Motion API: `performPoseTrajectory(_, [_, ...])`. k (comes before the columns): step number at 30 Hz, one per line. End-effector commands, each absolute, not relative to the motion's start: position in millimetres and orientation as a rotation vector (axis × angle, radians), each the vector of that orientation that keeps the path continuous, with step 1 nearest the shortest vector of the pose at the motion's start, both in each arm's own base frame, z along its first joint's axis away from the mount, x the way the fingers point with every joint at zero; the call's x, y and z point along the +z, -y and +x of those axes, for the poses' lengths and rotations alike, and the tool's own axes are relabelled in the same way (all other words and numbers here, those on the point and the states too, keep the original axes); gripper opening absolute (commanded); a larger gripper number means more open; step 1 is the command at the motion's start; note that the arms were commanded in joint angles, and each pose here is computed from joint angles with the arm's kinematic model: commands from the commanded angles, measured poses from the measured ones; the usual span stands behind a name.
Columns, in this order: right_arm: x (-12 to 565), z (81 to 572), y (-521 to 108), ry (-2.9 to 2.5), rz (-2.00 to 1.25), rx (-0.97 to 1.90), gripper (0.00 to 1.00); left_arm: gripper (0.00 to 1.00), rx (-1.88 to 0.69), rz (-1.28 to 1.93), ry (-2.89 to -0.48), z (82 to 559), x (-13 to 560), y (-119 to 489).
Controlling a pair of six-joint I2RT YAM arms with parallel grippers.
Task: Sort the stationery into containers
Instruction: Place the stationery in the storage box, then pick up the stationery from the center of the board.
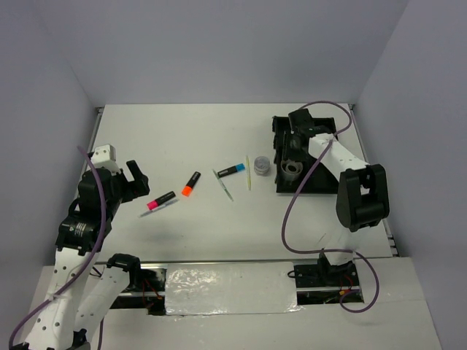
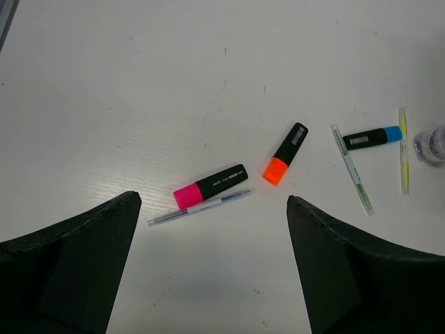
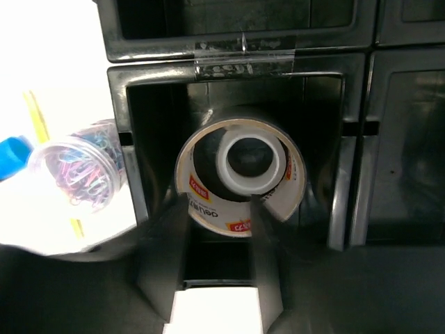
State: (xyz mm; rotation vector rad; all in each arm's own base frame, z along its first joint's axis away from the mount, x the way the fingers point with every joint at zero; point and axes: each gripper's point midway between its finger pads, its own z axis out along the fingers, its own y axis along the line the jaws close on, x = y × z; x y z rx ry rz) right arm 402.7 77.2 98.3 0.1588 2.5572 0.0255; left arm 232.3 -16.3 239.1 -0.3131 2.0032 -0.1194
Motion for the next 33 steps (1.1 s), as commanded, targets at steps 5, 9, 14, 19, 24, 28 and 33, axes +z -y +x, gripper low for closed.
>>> performPoseTrajectory(5, [112.5, 414.1, -88.2, -2.522, 0.139, 0.034, 0.58, 0.99, -0.142, -0.289, -1.945, 235.7, 254.2, 19.2])
performPoseTrajectory(9, [140.2, 410.1, -124.9, -2.452, 0.009, 0.131, 0.63, 0.99, -0.141, -0.29, -1.941, 235.3, 254.9, 18.9])
performPoseTrajectory(14, [168.3, 398.1, -201.3, -2.369, -0.26, 0.241, 1.0, 0.99, -0.143, -0.289, -1.942, 235.3, 254.9, 19.1])
performPoseTrajectory(19, [147.5, 419.7, -216.1, -2.431, -0.326, 0.137, 1.0, 0.99, -0.145, -0.285, -1.942, 235.0, 254.5, 19.6])
performPoseTrajectory(24, [125.0, 433.5, -201.9, -2.492, -0.361, -0.049, 1.0, 0.99, -0.153, -0.274, -1.948, 236.1, 253.7, 21.9])
performPoseTrajectory(28, [108.0, 437.0, -201.9, -2.515, -0.416, -0.075, 1.0, 0.99, -0.157, -0.264, -1.958, 237.8, 252.0, 23.6])
performPoseTrajectory(33, [86.6, 435.2, -199.7, -2.561, -0.411, -0.111, 1.0, 0.99, -0.165, -0.256, -1.968, 239.1, 250.2, 25.7])
